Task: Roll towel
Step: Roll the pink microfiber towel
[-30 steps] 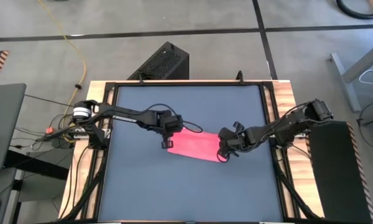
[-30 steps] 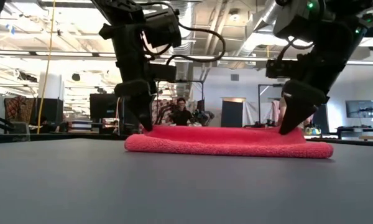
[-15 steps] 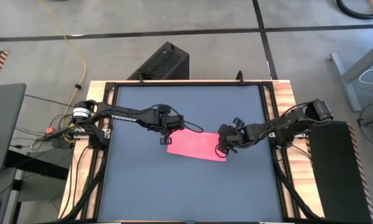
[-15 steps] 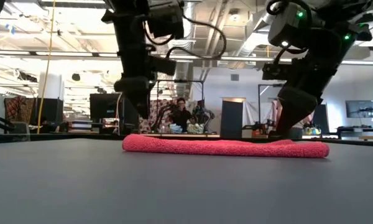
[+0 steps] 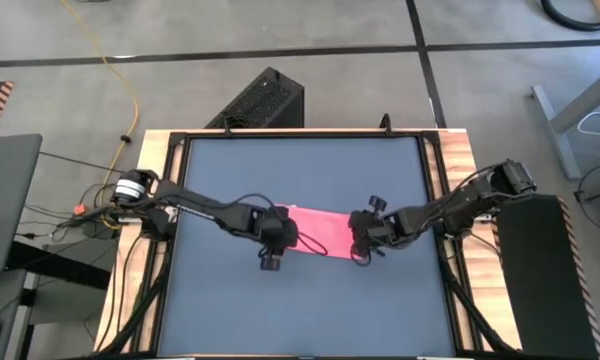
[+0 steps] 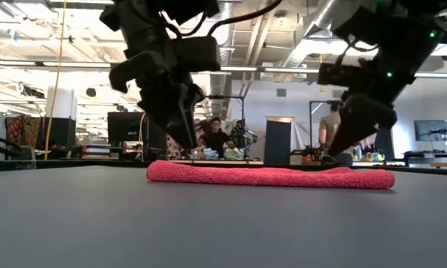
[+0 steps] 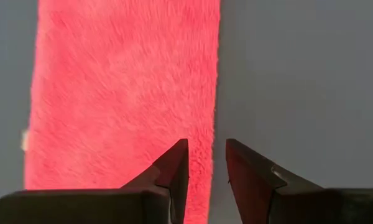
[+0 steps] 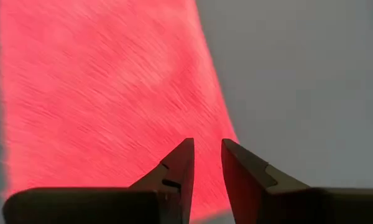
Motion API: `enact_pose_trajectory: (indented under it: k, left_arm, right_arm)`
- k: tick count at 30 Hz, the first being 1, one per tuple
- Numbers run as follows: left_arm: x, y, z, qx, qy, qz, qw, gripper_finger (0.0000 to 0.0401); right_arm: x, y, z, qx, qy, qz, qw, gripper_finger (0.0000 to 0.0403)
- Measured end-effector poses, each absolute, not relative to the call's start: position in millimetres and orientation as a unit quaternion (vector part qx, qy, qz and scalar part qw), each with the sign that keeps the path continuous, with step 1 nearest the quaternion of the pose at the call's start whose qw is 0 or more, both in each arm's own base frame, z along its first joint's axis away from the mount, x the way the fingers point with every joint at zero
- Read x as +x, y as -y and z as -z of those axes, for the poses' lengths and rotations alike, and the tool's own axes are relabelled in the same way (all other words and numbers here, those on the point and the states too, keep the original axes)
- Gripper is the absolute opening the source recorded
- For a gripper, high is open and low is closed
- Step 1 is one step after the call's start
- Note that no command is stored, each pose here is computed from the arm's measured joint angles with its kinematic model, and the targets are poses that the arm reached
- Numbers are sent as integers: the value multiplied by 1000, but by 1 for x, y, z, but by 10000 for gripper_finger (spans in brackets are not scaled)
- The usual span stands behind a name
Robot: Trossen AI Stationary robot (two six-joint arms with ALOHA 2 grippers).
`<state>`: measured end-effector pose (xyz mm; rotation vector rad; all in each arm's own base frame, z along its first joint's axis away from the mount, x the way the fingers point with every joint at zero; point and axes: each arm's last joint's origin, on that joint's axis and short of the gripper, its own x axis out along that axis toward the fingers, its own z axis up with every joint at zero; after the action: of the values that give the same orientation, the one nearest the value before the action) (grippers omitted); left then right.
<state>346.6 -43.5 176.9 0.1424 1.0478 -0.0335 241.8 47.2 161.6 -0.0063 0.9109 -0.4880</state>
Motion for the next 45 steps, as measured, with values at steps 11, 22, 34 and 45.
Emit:
enact_pose_trajectory:
  k: [11, 22, 34, 45]
  left_arm:
    - [331, 75, -136, 77, -546, -43, 833, 33]
    - [235, 60, -158, -36, -404, -144, 903, 2]
    - [230, 58, -203, -29, -231, -118, 965, 0]
    - [265, 73, -153, -51, -290, -42, 955, 0]
  right_arm:
    - [234, -24, -129, 38, -387, 174, 905, 84]
    - [226, -39, -121, 145, -364, 146, 908, 70]
    - [234, -89, -144, 207, -300, 57, 929, 70]
    - [256, -74, -171, 48, -367, 72, 926, 70]
